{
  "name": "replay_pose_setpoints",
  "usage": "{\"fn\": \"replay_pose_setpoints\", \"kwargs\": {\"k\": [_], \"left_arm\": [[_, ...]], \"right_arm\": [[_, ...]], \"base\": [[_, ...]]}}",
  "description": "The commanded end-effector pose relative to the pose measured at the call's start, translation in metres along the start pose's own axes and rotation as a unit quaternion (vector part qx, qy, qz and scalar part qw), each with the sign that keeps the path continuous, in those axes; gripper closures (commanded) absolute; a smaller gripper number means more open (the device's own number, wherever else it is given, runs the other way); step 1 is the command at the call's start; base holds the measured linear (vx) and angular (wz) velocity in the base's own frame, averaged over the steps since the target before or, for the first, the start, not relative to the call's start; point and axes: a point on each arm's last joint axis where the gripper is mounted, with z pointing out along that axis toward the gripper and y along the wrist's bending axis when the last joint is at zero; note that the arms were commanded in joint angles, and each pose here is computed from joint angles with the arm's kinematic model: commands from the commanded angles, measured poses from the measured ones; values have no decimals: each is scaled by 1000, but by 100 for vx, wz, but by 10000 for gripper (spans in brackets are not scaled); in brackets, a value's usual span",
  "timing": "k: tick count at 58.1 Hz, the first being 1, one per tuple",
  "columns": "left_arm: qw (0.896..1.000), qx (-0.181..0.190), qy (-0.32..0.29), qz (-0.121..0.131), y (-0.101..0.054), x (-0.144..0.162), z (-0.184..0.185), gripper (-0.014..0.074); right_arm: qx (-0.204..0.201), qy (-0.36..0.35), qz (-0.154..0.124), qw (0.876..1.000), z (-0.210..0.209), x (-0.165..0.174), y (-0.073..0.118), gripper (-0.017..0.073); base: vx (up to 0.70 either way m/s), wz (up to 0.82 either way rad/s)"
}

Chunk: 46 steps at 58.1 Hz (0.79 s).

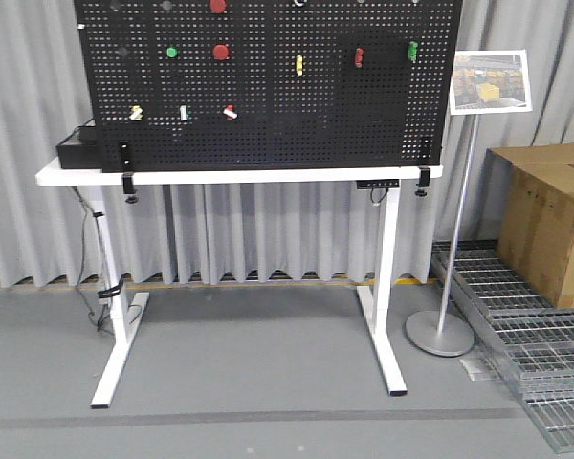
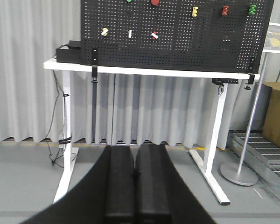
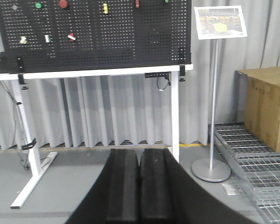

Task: Rotate knob clockwise with right arm
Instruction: 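Drive the base toward the black pegboard with both grippers open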

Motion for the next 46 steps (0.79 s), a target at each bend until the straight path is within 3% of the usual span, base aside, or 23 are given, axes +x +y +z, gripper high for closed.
{"fn": "replay_pose_setpoints", "kwargs": {"k": [1,18,46], "left_arm": [[999,-3,-35,-7,1,-3,0,600],[999,-3,-35,-7,1,-3,0,600],[999,-3,-35,-7,1,-3,0,600]], "right_arm": [[-6,-43,-10,999,-1,-6,1,568],[-6,-43,-10,999,-1,-6,1,568],[-6,-43,-10,999,-1,-6,1,568]], "base": [[23,-11],[26,-6],[32,19]]}}
